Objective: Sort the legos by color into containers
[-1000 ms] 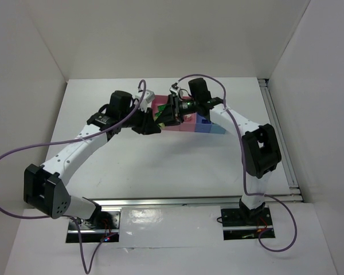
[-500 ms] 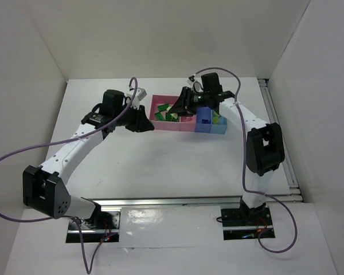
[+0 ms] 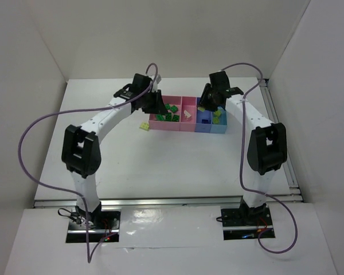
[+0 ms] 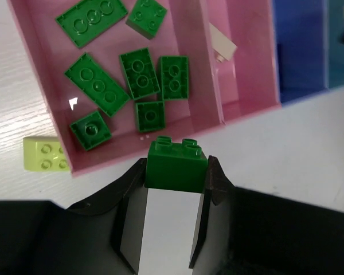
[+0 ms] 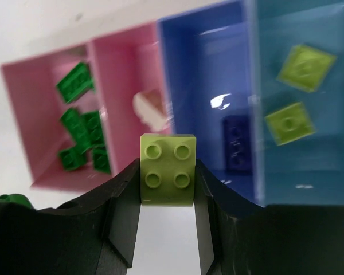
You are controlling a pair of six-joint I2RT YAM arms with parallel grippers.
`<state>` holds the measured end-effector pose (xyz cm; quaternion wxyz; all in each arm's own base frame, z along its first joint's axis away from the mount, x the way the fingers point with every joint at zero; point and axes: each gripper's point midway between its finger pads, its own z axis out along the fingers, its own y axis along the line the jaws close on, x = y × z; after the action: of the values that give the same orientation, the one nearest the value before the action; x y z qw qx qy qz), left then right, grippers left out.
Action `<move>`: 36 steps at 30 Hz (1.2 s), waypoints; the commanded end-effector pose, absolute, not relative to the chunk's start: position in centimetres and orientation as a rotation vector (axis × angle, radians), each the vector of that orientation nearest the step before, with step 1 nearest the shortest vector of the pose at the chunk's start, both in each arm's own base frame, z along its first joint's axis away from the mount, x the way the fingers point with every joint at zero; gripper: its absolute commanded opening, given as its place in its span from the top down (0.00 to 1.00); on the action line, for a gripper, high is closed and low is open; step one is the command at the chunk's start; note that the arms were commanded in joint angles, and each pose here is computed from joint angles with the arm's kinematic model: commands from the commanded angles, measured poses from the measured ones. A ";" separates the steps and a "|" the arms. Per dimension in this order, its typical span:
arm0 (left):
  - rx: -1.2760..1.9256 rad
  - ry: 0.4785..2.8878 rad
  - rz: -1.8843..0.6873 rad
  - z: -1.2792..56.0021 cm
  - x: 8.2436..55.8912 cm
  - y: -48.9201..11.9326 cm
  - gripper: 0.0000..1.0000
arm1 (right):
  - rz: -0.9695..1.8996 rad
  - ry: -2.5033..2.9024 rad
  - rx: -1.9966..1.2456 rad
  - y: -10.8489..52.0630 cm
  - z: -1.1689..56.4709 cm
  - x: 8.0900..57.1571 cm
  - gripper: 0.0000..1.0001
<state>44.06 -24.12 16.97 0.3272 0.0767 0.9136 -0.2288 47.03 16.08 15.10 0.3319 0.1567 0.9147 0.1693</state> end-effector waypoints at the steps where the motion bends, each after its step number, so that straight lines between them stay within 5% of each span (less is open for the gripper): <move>1: 0.104 2.443 -0.525 15.8 45.9 -24.6 1.00 | 0.202 2.340 0.485 10.8 15.8 47.4 0.90; 4: 0.110 2.532 -0.457 12.6 46.6 -25.5 1.00 | 0.149 2.372 0.522 8.3 14.4 47.6 0.88; 6: 0.095 2.528 -0.451 12.6 48.0 -26.0 0.89 | 0.121 2.388 0.512 7.2 13.9 47.8 0.87; 7: 0.095 2.530 -0.450 12.6 48.2 -26.1 0.64 | 0.095 2.401 0.534 6.4 13.3 47.9 0.87; 10: 0.120 2.507 -0.450 13.5 48.8 -26.3 0.21 | 0.056 2.433 0.542 5.7 12.1 47.9 0.86; 13: 0.119 2.466 -0.418 16.1 48.5 -25.5 0.06 | 0.053 2.429 0.553 5.3 11.7 48.2 0.72; 17: 0.122 2.453 -0.349 17.4 46.8 -23.6 0.03 | 0.044 2.435 0.527 5.3 10.9 48.9 0.41; 22: -0.003 2.509 -0.278 16.4 44.5 -18.5 0.07 | 0.039 2.415 0.494 6.2 12.3 49.7 0.32; 28: -0.264 2.602 -0.359 13.1 42.9 -13.9 0.16 | 0.120 2.312 0.366 10.2 15.9 49.1 0.44; 33: -0.412 2.670 -0.404 9.3 44.7 -13.3 0.22 | 0.163 2.280 0.223 15.0 17.8 47.5 0.60; 36: -0.532 2.640 -0.397 8.7 47.1 -13.1 0.26 | 0.168 2.297 0.172 17.0 17.8 46.5 0.61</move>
<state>45.20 -12.00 8.91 0.2091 -0.1491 0.9590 -0.1195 46.41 15.65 14.40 0.3588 0.0835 0.9278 0.0579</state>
